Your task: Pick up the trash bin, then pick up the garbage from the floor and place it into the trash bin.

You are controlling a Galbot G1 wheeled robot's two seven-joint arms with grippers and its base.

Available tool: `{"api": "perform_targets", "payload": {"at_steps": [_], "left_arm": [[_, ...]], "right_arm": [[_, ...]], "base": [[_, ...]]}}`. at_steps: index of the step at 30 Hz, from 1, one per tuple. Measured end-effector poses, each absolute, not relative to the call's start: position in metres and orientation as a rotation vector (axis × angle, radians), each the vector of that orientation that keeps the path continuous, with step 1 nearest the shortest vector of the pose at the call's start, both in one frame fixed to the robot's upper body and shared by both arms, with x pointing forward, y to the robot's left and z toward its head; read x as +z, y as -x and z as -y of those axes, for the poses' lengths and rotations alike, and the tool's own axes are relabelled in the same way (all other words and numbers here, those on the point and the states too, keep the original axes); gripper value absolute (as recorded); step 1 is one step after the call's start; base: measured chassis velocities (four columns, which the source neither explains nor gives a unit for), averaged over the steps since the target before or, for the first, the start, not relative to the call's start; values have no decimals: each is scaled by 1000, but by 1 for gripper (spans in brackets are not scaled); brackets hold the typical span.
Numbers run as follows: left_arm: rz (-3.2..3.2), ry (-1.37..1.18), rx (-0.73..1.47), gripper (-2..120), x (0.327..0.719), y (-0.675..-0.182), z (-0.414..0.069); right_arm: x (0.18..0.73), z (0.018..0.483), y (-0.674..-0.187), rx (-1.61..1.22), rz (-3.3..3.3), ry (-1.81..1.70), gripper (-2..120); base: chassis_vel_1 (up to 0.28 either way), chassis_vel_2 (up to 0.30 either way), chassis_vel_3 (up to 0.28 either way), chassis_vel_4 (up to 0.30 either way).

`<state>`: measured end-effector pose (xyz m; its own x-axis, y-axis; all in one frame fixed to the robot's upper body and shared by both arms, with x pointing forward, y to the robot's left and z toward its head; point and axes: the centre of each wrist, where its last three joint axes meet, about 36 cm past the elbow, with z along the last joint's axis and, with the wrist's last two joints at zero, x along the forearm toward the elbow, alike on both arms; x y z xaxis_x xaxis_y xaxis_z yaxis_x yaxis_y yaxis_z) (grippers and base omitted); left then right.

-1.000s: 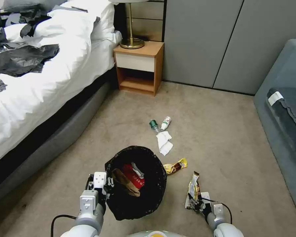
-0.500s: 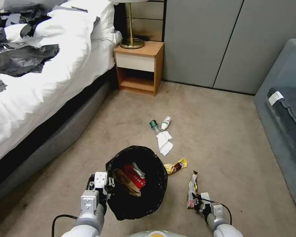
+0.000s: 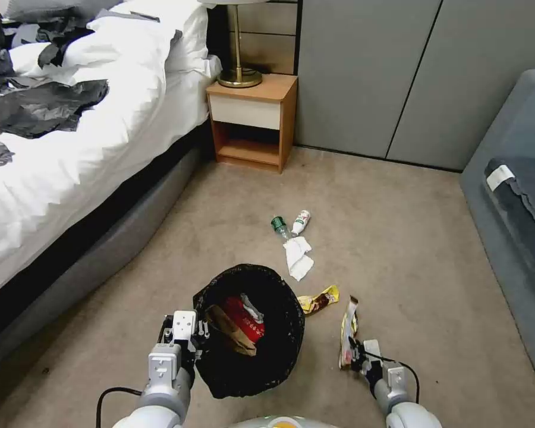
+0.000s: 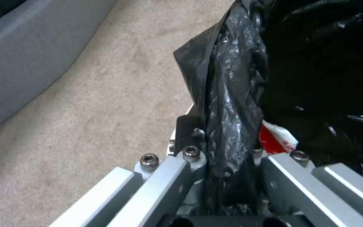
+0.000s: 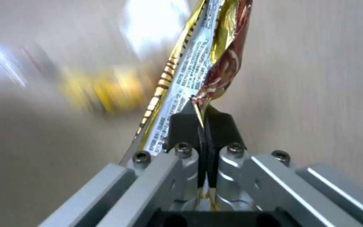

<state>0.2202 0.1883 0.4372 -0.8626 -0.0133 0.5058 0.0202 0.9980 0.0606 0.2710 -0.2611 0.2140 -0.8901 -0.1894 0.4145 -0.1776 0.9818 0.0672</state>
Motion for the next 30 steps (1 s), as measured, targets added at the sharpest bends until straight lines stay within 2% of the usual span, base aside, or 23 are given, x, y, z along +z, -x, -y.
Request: {"api": "perform_targets", "payload": {"at_steps": [5, 7, 8, 9, 11, 12, 14, 18, 30], "left_arm": [[2606, 17, -83, 1, 436, -221, -186], [2605, 29, -82, 1, 436, -222, -185], [2605, 29, -82, 1, 436, -222, -185], [2604, 31, -81, 1, 435, -222, -184], [2603, 33, -80, 1, 435, -222, -184], [2600, 38, -78, 1, 434, -222, -183], [2598, 42, -77, 1, 434, -222, -182], [2599, 46, -76, 1, 434, -223, -181], [2596, 57, -71, 1, 433, -222, -179]], "right_arm": [[269, 251, -279, -91, 2912, -477, 0], [320, 239, -283, -138, 3072, -844, 0], [320, 239, -283, -138, 3072, -844, 0], [340, 232, -284, -152, 3103, -1043, 0], [348, 229, -284, -159, 3110, -1128, 0], [371, 218, -284, -179, 3103, -1360, 0], [383, 210, -283, -189, 3080, -1494, 0], [390, 197, -276, -183, 2972, -1689, 0], [341, 196, -273, -119, 2782, -1691, 0]], "base": [[0, 0, 0, 0], [0, 0, 0, 0], [0, 0, 0, 0], [0, 0, 0, 0], [0, 0, 0, 0], [0, 0, 0, 0], [0, 0, 0, 0], [0, 0, 0, 0], [0, 0, 0, 0]]}}
